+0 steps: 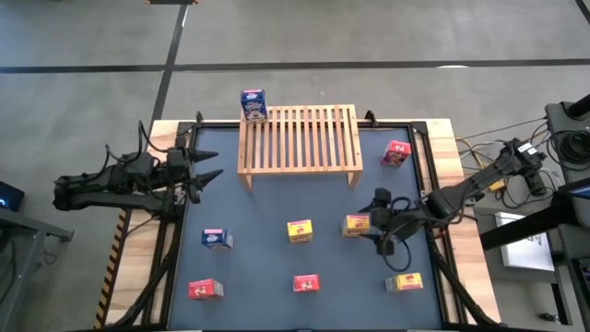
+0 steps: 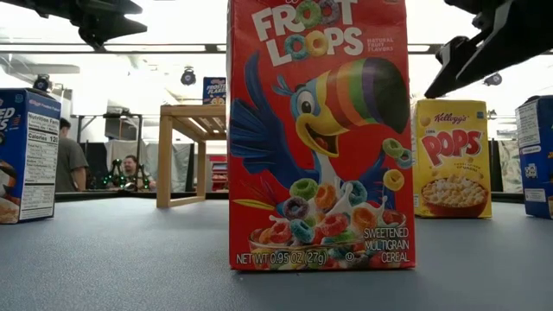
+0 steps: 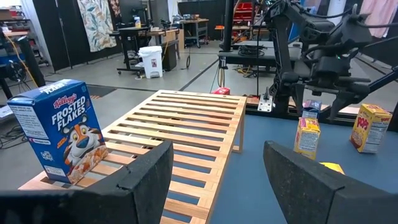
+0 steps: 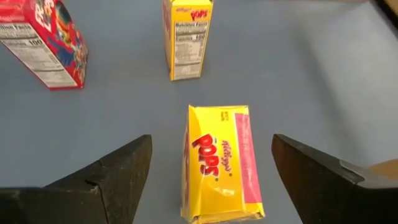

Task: Stack cereal on shelf
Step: Put the top right yellow cereal box on the shelf

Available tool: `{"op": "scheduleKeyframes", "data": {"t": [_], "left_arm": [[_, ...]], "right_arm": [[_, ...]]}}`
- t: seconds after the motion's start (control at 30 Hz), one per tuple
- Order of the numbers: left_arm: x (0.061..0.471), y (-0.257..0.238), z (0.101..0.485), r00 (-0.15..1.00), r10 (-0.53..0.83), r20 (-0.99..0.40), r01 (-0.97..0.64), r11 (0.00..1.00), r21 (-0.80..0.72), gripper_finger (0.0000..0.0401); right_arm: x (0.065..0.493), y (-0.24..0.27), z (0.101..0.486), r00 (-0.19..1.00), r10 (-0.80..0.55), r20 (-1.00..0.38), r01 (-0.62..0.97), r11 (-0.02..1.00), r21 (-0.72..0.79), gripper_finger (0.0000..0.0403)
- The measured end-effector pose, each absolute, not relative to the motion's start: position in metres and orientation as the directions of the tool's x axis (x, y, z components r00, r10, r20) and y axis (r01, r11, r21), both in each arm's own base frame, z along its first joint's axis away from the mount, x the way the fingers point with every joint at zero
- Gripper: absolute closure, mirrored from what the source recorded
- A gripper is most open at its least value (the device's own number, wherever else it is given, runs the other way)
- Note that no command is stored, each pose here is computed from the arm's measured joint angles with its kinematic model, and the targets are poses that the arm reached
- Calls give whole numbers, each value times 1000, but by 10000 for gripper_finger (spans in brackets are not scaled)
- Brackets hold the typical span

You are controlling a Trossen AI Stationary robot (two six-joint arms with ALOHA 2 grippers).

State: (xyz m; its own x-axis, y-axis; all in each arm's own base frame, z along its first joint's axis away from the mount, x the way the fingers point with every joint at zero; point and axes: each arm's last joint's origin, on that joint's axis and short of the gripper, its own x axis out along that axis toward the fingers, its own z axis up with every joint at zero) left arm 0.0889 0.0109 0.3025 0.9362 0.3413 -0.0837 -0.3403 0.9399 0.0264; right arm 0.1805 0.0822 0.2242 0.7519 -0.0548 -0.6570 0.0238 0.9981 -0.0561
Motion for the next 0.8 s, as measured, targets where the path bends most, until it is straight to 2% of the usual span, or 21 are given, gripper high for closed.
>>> {"op": "scheduleKeyframes", "data": {"t": [0.33,0.8], "left_arm": [[89,11,302,936,341,-84,-340,940,26,168],[89,11,303,936,341,-82,-340,940,26,168]], "right_arm": [[191,85,206,692,-94,-716,36,995,-96,82],[200,74,197,642,-77,-763,35,997,-71,101]]}}
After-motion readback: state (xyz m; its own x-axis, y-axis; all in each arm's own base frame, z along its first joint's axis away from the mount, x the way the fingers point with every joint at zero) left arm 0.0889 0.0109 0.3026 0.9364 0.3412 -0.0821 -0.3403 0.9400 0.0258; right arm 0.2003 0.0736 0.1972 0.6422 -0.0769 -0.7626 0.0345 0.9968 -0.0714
